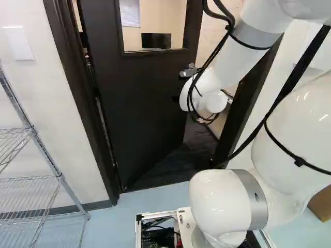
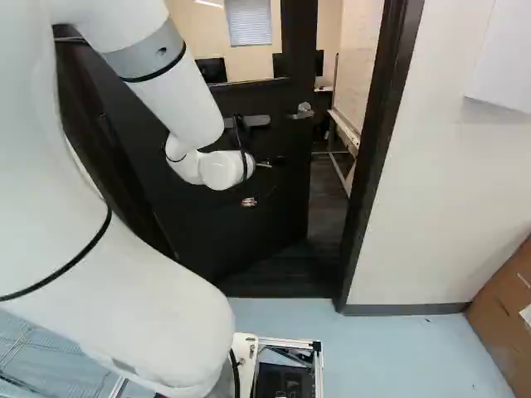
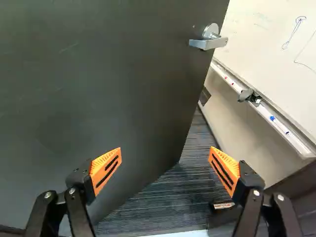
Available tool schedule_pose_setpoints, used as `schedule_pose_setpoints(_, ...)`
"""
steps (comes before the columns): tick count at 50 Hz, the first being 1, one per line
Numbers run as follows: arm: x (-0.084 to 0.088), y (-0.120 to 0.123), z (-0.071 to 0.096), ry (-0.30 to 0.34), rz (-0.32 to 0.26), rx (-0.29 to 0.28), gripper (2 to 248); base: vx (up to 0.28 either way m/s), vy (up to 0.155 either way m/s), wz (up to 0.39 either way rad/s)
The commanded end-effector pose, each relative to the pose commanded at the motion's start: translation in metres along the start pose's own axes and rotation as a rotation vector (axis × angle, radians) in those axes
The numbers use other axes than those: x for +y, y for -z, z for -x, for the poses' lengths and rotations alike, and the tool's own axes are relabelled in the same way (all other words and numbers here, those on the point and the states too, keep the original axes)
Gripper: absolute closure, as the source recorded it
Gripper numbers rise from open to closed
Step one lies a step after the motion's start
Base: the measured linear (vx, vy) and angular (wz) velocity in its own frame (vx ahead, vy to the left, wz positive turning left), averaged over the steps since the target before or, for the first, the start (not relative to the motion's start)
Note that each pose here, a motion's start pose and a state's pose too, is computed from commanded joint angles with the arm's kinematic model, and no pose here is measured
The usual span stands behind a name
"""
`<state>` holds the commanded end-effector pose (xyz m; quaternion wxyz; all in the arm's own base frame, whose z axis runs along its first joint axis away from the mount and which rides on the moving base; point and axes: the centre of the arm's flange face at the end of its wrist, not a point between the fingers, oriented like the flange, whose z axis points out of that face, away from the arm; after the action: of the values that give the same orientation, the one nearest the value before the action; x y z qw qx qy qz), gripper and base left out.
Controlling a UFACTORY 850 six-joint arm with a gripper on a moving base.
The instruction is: Open the door and move inside
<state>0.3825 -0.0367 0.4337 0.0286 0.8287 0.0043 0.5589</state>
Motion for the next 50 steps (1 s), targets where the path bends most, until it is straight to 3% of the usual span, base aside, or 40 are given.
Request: schedule_pose_setpoints(50,0.0000,0.0000,0.0000,0.000,0.000,0.000,3,0.114,0.034,-0.009)
